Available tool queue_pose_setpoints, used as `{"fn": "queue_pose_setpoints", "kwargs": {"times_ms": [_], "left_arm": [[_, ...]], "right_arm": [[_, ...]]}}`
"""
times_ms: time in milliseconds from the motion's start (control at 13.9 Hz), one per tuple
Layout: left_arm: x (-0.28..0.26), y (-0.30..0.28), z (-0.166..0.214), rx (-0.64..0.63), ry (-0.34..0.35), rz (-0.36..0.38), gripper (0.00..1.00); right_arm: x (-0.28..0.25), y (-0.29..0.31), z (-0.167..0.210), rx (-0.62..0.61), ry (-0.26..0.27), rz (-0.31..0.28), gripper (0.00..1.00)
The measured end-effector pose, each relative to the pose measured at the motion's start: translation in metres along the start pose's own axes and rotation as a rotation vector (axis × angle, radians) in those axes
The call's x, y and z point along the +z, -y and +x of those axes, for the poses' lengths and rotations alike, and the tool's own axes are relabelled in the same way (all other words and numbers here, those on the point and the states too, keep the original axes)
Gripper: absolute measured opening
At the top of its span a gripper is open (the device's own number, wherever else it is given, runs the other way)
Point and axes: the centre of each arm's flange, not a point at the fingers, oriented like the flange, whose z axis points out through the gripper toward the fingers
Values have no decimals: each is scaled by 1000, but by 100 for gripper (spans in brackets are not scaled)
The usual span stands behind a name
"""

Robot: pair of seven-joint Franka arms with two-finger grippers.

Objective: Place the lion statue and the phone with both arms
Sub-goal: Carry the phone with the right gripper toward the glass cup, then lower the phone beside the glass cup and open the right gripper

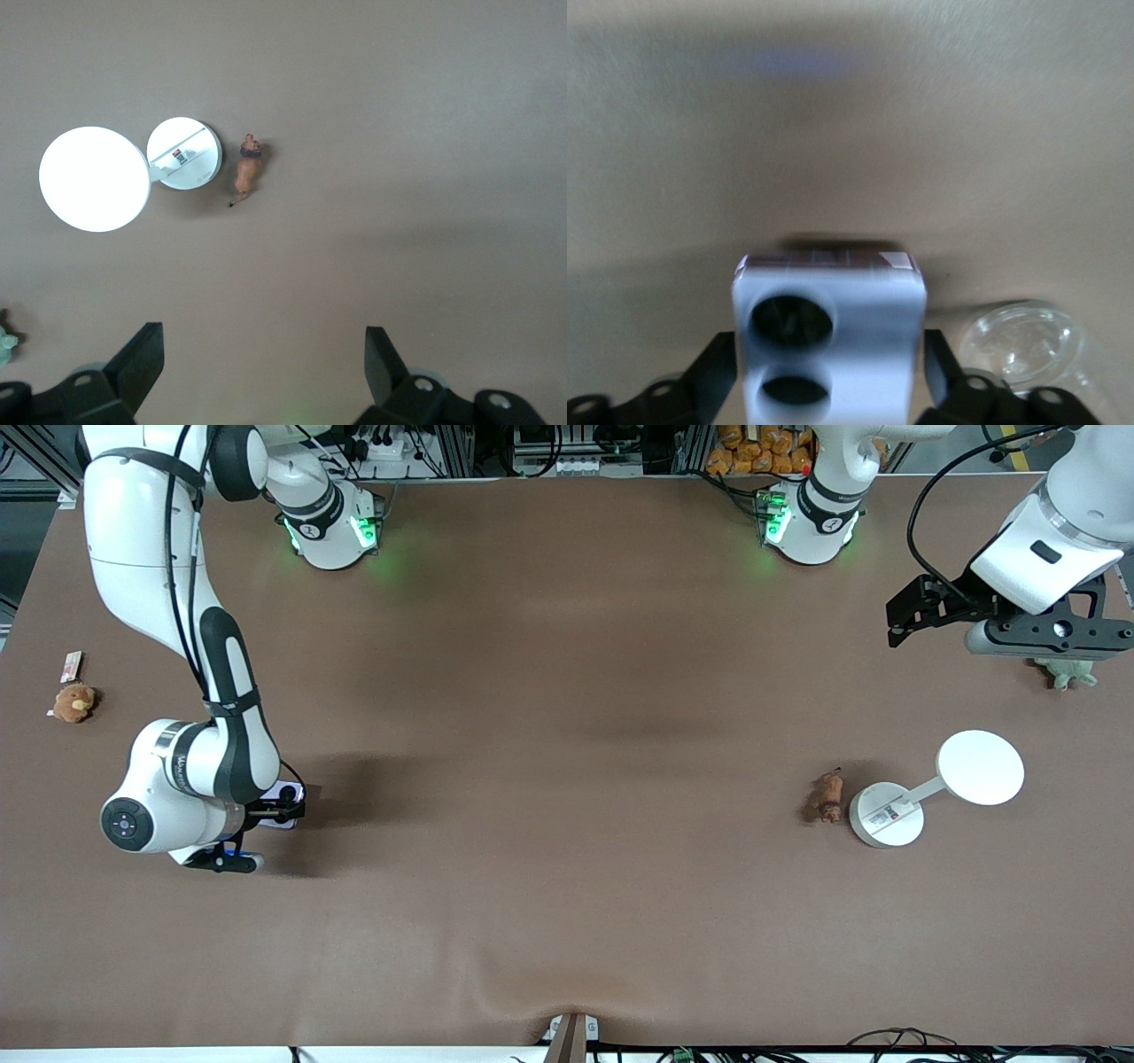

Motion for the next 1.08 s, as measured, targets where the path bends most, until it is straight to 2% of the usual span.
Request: {"fn": "queue_pose_setpoints", "kwargs": {"times_ms": [215, 431, 646, 861, 1077], "left_arm": [[4, 19, 2, -35, 11, 4, 100], [5, 33, 1, -61, 23, 5, 100], [5, 35, 1, -63, 27, 6, 100], [4, 34, 1, -63, 26, 6, 100], [3, 34, 1, -62, 23, 5, 100]], "right_arm": [[-1, 3, -1, -4, 7, 2, 100], [-35, 8, 6, -16, -58, 7, 100], [-105, 13, 7, -31, -150, 20, 100], [-193, 6, -14, -40, -248, 42, 100], [-268, -5, -63, -73, -265, 62, 100]]}}
